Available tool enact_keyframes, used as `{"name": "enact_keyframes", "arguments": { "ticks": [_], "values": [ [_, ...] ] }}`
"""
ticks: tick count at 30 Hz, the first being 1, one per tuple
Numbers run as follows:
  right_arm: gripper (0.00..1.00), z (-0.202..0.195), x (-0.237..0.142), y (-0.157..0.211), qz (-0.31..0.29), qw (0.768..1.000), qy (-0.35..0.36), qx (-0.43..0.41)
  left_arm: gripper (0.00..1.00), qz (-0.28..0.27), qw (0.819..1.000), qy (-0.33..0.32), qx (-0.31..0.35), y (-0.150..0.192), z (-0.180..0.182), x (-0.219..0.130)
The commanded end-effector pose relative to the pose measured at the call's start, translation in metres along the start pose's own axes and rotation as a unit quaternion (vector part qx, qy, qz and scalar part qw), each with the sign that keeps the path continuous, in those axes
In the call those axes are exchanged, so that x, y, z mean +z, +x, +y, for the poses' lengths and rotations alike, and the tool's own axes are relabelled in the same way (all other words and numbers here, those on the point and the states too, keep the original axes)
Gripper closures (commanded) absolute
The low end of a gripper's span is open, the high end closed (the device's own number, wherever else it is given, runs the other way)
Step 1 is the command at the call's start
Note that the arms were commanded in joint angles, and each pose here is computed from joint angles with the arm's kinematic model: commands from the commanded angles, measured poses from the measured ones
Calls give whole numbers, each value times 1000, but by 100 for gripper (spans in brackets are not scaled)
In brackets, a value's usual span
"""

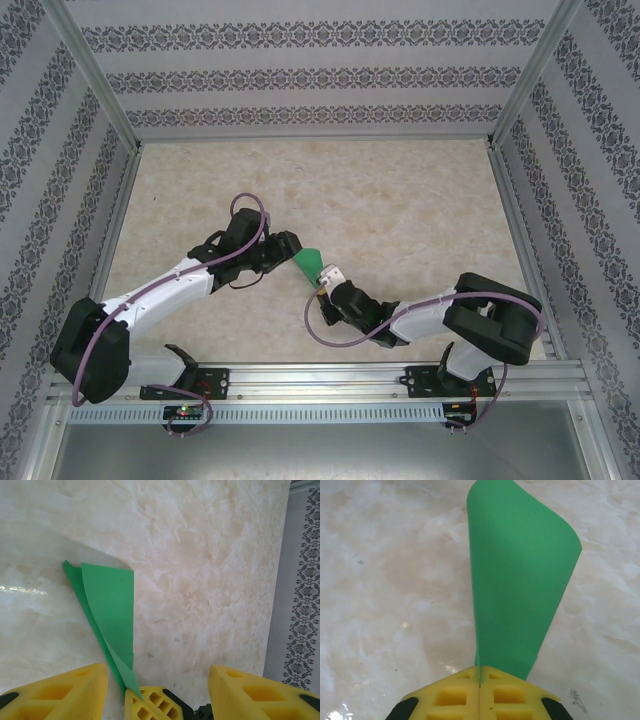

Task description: Fold a paper plane with a square sheet of paper (pick it up from the middle)

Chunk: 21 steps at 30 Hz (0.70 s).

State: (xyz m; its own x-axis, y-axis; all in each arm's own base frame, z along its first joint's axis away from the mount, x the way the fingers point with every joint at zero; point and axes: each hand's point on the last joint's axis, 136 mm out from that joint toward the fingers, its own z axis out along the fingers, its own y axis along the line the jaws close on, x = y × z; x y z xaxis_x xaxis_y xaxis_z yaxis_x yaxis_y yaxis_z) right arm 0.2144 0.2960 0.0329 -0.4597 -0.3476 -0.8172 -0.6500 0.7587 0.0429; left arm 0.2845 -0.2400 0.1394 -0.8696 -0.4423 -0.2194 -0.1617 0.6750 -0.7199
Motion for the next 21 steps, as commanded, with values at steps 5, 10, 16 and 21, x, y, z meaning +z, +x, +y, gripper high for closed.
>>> {"name": "enact_keyframes", "arguments": {
  "ticks": [5, 10, 16, 21],
  "values": [
    [100, 6, 7, 0, -12, 988, -68, 135, 44, 12, 1000, -4, 6, 4, 7, 6],
    [100, 3, 10, -3, -10, 973, -95, 208, 44, 21, 1000, -2, 5, 7, 7, 10],
    [100, -11, 11, 11, 18, 954, -104, 281, 44, 33, 999, 4, 4, 10, 6, 16],
    [100, -13, 17, 19, 52, 931, -131, 336, 44, 45, 999, 12, 7, 13, 3, 23]
  ]
}}
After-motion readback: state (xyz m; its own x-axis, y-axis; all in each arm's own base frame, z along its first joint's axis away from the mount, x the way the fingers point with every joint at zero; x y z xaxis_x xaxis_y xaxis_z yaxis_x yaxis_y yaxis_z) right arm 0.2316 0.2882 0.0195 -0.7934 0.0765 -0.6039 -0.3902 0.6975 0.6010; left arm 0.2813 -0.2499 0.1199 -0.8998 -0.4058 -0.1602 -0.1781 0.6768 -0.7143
